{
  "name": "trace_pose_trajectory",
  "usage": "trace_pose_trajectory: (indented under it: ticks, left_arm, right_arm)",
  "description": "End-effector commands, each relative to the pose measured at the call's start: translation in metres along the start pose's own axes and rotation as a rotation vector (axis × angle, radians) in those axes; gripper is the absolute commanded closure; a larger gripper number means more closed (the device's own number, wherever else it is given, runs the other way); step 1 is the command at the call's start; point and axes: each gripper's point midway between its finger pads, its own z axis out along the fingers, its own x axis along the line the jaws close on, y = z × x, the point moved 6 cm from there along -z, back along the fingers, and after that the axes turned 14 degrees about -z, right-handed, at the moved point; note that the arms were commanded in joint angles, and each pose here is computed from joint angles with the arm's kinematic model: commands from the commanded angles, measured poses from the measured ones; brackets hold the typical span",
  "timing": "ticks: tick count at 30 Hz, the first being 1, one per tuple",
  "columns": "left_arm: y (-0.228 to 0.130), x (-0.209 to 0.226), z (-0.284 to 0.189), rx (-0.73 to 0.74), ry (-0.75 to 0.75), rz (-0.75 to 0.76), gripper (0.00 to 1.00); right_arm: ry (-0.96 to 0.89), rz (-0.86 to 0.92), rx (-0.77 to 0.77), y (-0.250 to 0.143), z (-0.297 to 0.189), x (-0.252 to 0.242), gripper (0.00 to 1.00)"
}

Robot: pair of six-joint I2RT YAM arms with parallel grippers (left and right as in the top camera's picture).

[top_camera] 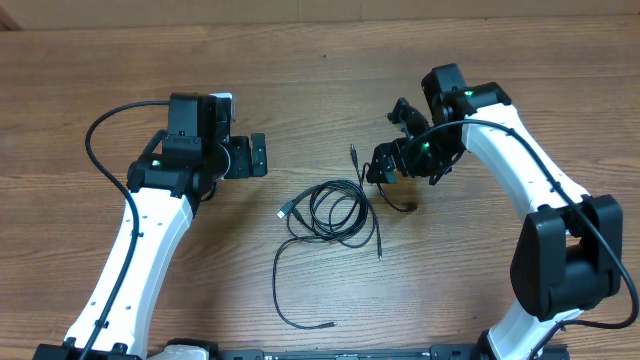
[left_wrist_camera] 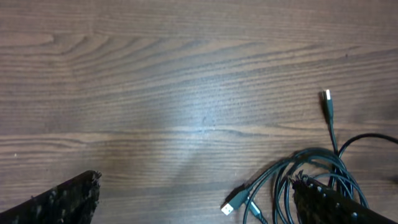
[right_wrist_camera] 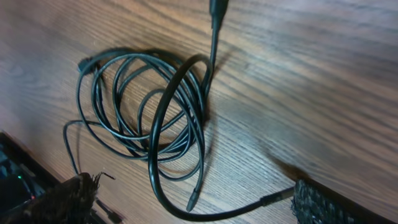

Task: Untangle cables

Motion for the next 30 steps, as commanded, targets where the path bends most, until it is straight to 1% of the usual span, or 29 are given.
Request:
trace_pose_trajectory:
  ticks: [1,6,8,9,11,13,14,15,20,24,30]
  left_arm:
    - [0.0,0.003,-0.005,-0.007,0.015,-0.001,0.01]
    - [-0.002,0.004,-0.005,0.007,0.021,-0.002,0.0]
    - [-0.003,0.005,-0.005,0.011,0.022,-0.002,0.0]
    - [-0.003,0.004,-0.005,0.013,0.019,-0.002,0.0]
    - [-0.003,0.004,-0.005,0.014,0.017,-0.006,0.01]
    - [-0.004,0.004,-0.005,0.017,0.018,-0.017,0.0]
    - [-0.005,0.005,-0.005,0.02,0.02,-0.028,0.01]
    - [-0.005,0.005,-0.005,0.025,0.021,-0.036,0.01]
    - [-0.01,0.003,-0.005,0.052,-0.001,-0.05,0.0]
    - [-0.015,-0.001,-0.006,0.09,-0.036,-0.052,0.0]
    - [-0.018,0.0,-0.006,0.105,-0.029,-0.053,0.0]
  right_arm:
    - [0.021,-0.035,0.027,-0.008,0.016,0.01,0.0]
    - [0.036,-0.039,0.022,-0.013,0.03,0.01,0.01]
    - [0.04,-0.044,0.011,-0.013,0.034,0.009,0.11]
    - [0.039,-0.046,0.006,-0.012,0.035,0.008,0.2]
    - [0.033,-0.056,-0.012,-0.009,0.035,0.007,0.55]
    - [0.028,-0.062,-0.03,-0.005,0.035,0.006,0.79]
    - [0.026,-0.056,-0.036,-0.004,0.035,0.006,0.93]
    - [0.024,-0.047,-0.043,-0.003,0.035,0.005,0.96]
    - [0.027,-0.053,-0.061,0.001,0.035,0.005,0.96]
    - [0.069,-0.064,-0.099,0.01,0.026,0.011,0.96]
    - [0.058,-0.092,-0.148,0.037,-0.014,0.025,0.96]
